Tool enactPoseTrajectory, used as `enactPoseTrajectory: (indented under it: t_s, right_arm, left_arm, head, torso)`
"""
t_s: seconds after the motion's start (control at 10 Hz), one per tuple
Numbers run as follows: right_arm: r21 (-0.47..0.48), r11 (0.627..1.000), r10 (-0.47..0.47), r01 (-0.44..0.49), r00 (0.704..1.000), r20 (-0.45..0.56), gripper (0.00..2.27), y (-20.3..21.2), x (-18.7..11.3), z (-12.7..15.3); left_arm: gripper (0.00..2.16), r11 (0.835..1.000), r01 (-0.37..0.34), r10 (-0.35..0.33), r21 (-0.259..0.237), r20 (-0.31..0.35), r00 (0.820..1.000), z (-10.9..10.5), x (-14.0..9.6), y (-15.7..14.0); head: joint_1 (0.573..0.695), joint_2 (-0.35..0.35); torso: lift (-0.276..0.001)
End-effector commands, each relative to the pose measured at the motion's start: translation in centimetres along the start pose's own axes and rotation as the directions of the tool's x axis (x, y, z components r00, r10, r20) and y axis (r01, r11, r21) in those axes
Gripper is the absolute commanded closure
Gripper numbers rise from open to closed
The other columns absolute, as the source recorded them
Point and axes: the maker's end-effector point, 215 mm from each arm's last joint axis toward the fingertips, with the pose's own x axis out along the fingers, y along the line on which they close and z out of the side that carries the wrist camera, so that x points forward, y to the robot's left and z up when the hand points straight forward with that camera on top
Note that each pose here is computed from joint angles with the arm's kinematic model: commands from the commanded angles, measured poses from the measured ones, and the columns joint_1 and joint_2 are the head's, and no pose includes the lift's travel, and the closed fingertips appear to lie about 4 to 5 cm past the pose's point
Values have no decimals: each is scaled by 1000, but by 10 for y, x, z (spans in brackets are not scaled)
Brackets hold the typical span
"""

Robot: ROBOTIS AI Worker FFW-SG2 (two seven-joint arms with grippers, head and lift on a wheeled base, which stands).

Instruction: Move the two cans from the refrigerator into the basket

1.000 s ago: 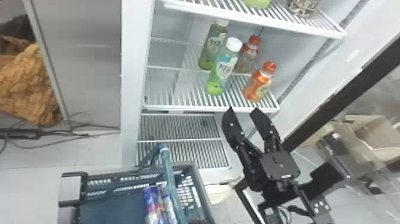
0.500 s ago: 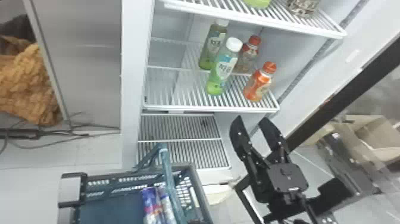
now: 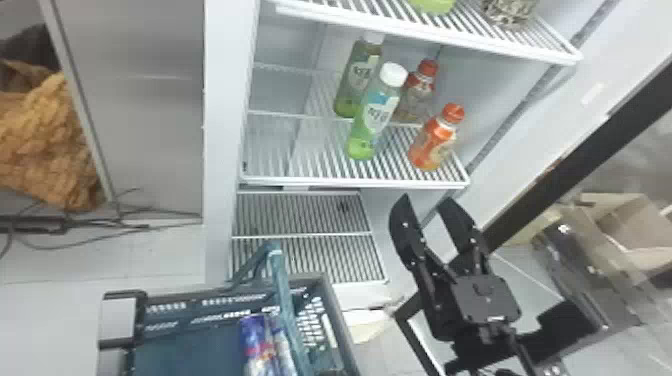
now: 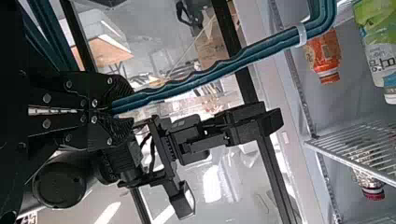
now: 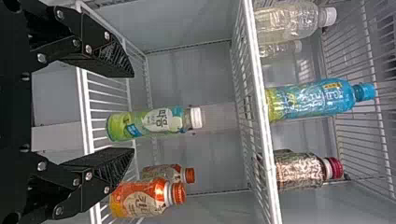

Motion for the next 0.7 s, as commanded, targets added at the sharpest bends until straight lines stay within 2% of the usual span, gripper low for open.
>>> enactPoseTrajectory:
  t_s: [0.0,0.6]
  right_arm:
    - [0,1000,0,0,1000,0,496,0,0,0]
    - [0,1000,0,0,1000,0,496,0,1,0]
  left_arm:
    - [1211,1000,-1,1,-2,0,1000,0,0,1]
    - [1211,1000,0,0,1,2,1000,1,0,0]
  head:
    - [695,-350]
    - [695,-350]
  torso:
    - [-276]
    - [-276]
